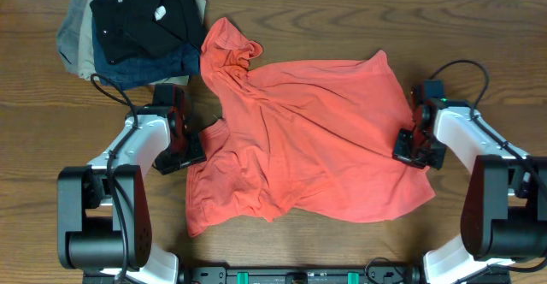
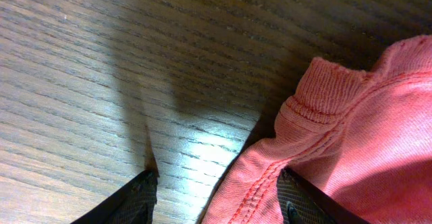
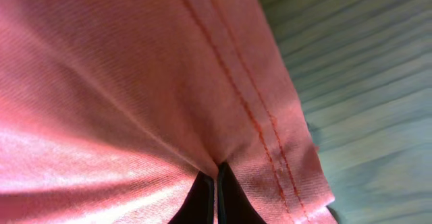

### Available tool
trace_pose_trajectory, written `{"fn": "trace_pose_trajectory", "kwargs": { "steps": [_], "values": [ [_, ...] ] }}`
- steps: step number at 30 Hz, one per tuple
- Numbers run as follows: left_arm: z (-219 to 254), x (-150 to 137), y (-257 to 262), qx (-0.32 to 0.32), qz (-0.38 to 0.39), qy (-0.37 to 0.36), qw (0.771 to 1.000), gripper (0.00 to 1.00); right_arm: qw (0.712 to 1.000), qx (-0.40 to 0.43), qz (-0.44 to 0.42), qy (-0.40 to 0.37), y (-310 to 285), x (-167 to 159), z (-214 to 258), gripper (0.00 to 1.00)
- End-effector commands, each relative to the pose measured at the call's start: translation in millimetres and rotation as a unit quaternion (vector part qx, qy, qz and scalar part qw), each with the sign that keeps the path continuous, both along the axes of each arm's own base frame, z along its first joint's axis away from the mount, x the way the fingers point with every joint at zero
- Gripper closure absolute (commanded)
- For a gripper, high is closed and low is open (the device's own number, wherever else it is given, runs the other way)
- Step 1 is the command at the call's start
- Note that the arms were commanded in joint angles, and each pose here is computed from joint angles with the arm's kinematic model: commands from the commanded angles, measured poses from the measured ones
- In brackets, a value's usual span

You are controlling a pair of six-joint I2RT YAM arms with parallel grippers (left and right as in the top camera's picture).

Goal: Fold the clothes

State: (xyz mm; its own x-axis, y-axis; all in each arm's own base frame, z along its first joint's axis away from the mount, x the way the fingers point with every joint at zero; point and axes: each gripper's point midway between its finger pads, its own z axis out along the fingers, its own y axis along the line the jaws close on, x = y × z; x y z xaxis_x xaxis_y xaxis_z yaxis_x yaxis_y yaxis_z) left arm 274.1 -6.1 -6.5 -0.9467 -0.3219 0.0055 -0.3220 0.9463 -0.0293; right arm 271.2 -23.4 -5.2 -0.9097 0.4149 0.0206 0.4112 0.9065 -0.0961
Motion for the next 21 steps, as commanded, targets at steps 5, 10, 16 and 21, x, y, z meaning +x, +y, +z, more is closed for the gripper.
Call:
{"fn": "trace_pose_trajectory", "kwargs": {
  "steps": [5,10,16,21],
  "values": [
    [-13,-14,-7,-0.02,-0.006,0.023,1.0,0.41,0.991,-0.057,-0.118,-0.004,-82,-4,11,0.99],
    [-13,-13,-7,-0.019,-0.006,0.022,1.0,0.41,0.978,-0.036,-0.205,-0.017,-123,-5,33,0.99],
    [-13,-10,-8,-0.019,-0.006,0.015,1.0,0.44,0.964,-0.009,-0.261,-0.046,-154,3,68,0.99],
    [-11,-9,-7,-0.019,-0.006,0.012,1.0,0.49,0.961,0.002,-0.27,-0.055,-159,8,91,0.99]
  ]
}}
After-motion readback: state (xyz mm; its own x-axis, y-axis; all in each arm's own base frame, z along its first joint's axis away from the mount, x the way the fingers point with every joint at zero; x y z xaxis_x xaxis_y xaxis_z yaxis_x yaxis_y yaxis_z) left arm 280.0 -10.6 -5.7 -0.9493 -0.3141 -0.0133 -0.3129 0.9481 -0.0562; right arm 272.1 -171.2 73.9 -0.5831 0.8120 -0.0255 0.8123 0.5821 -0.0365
